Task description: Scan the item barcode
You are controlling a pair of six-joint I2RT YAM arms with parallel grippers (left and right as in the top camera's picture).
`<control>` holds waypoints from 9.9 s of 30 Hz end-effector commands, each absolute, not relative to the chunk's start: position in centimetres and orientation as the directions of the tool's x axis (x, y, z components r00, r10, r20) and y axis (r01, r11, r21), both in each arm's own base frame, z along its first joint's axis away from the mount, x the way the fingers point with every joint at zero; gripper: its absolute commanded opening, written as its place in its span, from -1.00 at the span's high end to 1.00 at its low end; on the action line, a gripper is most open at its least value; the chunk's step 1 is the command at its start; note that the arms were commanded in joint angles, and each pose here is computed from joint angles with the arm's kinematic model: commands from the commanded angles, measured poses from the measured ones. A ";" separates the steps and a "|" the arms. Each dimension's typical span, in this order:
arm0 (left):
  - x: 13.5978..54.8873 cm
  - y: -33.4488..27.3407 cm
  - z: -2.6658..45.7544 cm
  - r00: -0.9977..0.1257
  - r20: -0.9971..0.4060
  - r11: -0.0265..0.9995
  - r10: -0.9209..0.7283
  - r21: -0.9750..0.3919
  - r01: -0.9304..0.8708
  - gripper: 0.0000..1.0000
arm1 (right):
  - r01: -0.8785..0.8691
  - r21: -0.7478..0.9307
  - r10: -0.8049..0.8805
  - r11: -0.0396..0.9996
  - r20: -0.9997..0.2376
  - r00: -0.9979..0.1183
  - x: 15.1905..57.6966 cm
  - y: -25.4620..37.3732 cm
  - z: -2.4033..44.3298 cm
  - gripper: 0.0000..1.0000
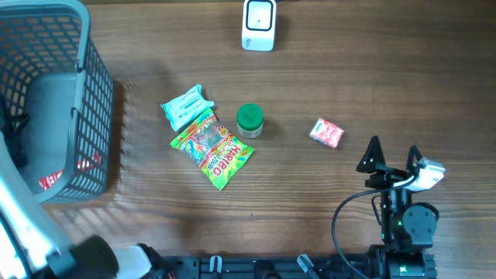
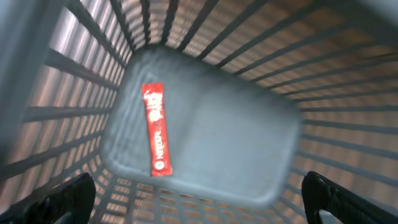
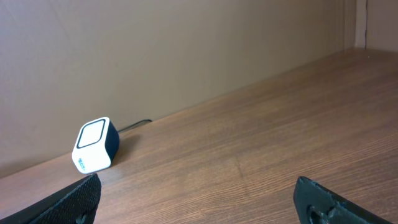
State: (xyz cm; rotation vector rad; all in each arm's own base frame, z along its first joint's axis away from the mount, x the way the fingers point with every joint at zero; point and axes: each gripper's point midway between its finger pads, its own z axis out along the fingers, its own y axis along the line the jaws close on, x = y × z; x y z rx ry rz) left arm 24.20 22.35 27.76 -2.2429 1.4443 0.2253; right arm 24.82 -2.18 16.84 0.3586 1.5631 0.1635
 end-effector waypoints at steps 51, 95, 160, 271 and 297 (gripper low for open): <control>26.9 19.5 32.5 0.303 -0.346 -0.024 -0.888 -0.622 -0.782 0.92 | 0.107 0.309 0.310 0.945 -0.951 0.005 24.9 -1.9 16.9 -1.00; 32.7 -33.1 4.5 -0.930 -0.350 0.983 0.109 -0.099 0.152 0.92 | 0.107 0.309 0.310 0.945 -0.951 0.005 24.9 -1.9 16.9 -0.99; 36.0 -25.1 29.6 -0.521 -0.847 0.986 -0.100 -0.155 0.062 0.60 | 0.107 0.309 0.310 0.945 -0.951 0.005 24.9 -1.9 16.9 -0.99; 0.8 5.8 53.0 0.779 -0.585 0.915 -0.225 -0.401 -0.036 -1.00 | -0.666 0.037 -0.655 0.745 -0.147 -0.741 36.4 28.4 2.0 -0.99; 0.4 5.8 53.4 0.794 -0.565 0.915 -0.225 -0.402 -0.026 -1.00 | -0.498 0.054 -0.496 0.866 -0.043 -0.867 35.8 26.9 -2.8 -0.52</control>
